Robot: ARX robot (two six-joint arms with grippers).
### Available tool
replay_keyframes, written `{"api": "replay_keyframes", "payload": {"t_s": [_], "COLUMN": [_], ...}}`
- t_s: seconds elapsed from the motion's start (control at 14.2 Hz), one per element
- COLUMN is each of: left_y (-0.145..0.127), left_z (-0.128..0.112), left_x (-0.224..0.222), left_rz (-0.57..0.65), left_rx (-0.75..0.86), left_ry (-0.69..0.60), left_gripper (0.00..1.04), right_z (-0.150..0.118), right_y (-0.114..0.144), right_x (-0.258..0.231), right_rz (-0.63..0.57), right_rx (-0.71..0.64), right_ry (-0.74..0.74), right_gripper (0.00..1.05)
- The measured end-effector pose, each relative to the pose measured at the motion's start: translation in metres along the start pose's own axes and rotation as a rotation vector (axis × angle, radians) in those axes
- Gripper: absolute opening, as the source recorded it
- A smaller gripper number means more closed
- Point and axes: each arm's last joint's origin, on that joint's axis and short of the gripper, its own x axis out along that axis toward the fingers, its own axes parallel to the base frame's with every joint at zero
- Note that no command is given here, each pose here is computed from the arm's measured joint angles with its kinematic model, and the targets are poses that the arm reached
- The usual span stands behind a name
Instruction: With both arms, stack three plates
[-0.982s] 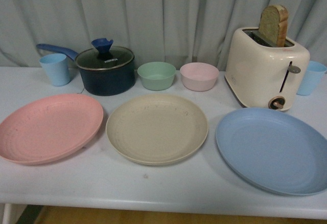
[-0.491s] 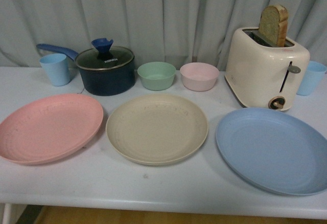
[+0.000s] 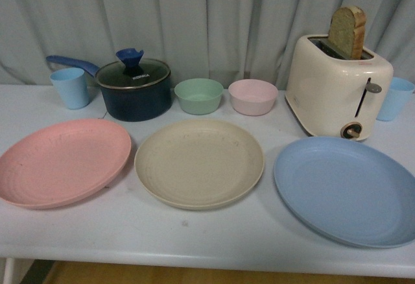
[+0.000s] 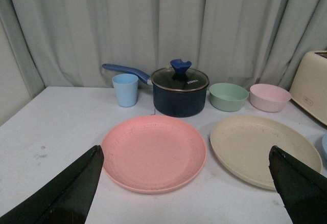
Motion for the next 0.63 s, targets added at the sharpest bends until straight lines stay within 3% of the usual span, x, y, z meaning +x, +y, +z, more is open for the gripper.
{"api": "replay_keyframes", "payload": {"t_s": [0.63], "left_y": [0.0], "left_z": [0.0], "left_x": [0.0], "left_rz": [0.0], "left_rx": [0.0], "left_ry": [0.0], "left_gripper": [0.98], "right_z": [0.0], "right_y": [0.0], "right_x": [0.0], "right_rz": [0.0], "right_rx": [0.0], "right_ry": [0.0], "right_gripper": [0.98]}}
